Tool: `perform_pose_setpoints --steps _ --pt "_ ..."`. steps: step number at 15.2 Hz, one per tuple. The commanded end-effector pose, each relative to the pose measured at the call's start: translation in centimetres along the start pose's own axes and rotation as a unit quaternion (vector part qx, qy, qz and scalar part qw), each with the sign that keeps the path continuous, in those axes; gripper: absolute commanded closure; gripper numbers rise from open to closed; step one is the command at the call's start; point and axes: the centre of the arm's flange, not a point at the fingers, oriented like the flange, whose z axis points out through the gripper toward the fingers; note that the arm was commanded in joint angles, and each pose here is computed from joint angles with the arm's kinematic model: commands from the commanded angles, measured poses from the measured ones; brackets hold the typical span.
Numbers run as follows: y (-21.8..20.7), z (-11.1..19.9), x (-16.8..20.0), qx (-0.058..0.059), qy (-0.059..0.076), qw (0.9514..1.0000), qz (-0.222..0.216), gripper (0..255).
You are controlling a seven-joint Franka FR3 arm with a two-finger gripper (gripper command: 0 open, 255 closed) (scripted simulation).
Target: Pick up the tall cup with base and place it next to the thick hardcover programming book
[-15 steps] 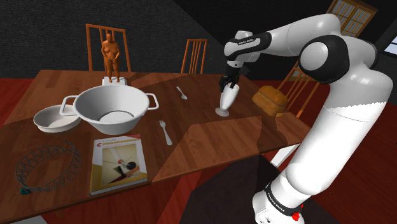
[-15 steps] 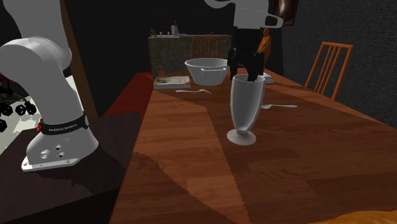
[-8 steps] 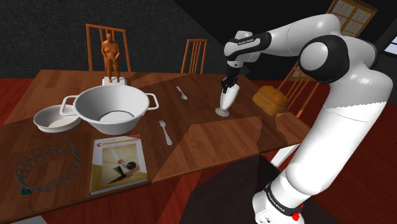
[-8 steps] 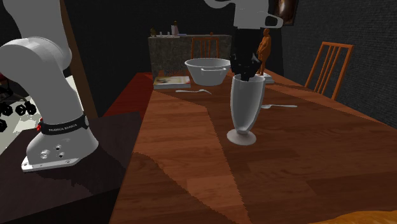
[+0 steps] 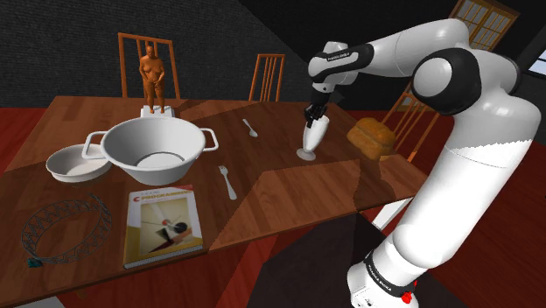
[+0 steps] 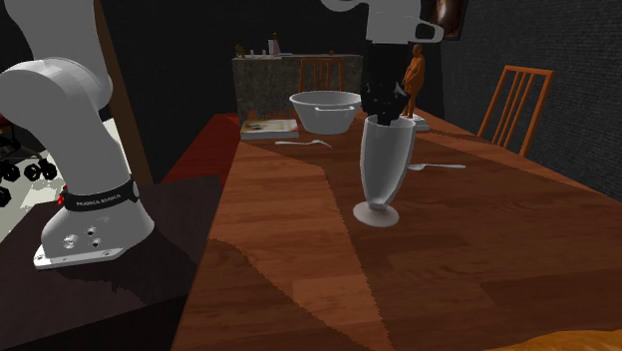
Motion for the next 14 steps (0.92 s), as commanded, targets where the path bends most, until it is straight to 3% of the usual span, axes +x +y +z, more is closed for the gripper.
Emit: perform_pose_setpoints --steps 1,14 --pt "0.1 -0.8 0.0 0.000 0.000 1.0000 0.000 255" --pt "0.1 -7.6 -0.3 0.000 0.000 1.0000 0.000 255"
